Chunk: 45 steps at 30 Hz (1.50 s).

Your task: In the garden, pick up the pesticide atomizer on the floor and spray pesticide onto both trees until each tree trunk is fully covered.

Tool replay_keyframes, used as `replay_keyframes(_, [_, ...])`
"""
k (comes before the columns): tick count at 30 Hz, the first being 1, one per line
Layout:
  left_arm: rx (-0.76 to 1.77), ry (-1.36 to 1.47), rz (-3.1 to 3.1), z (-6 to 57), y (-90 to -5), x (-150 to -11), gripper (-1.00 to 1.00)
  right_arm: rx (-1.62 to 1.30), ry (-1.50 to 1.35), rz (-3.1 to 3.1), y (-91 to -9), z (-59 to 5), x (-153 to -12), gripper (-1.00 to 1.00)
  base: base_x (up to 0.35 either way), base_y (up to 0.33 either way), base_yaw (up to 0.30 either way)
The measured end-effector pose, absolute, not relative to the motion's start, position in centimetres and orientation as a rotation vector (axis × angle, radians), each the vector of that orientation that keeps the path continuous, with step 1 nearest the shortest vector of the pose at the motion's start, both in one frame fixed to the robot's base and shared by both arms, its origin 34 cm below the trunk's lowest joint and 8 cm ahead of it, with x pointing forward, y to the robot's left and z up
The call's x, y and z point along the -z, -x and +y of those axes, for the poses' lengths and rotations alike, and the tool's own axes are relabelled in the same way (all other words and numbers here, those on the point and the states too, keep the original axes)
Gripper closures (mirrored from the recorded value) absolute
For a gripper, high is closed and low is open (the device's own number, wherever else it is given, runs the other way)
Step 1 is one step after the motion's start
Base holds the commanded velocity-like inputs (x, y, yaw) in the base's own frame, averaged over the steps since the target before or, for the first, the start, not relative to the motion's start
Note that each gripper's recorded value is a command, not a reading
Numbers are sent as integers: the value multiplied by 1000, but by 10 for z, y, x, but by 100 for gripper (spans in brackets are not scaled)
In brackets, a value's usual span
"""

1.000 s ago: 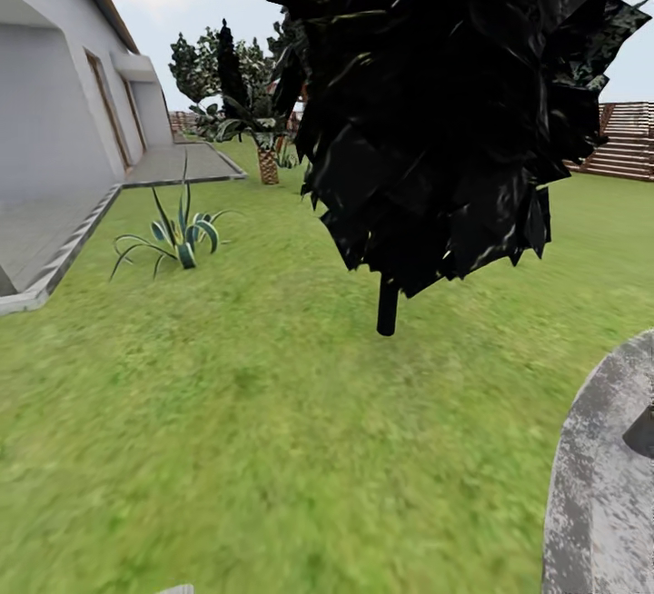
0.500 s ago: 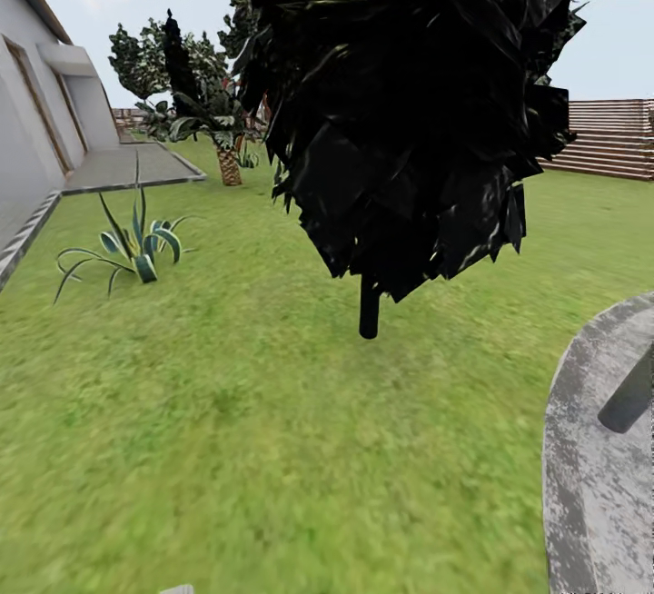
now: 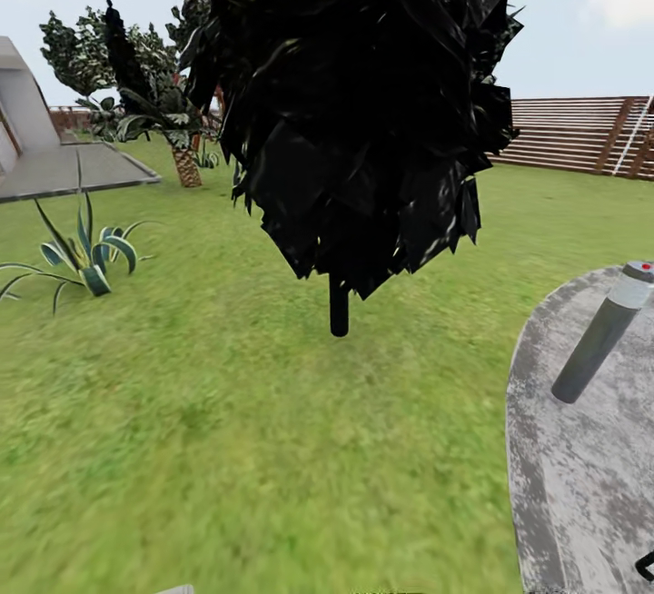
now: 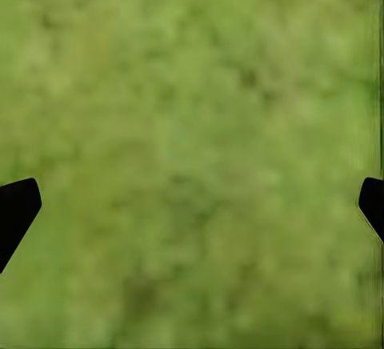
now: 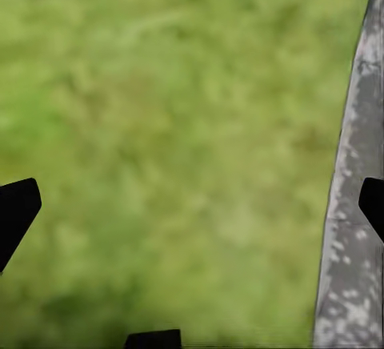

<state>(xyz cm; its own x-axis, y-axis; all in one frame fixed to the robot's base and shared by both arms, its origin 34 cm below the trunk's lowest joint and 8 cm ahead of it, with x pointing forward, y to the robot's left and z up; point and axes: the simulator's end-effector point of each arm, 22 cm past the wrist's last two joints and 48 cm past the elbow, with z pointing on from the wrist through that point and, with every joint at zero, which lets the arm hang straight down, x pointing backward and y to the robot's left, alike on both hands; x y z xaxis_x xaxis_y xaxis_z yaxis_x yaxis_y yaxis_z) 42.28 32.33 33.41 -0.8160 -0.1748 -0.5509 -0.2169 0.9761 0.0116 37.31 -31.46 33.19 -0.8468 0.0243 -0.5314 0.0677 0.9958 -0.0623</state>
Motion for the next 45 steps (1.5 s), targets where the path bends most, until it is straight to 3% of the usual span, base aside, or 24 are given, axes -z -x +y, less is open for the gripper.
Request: replay_keyframes(45, [-102,275,2564,323,-417,-329,-100,107,-64,2599,-367,-315,-327,-100,0,0,-265])
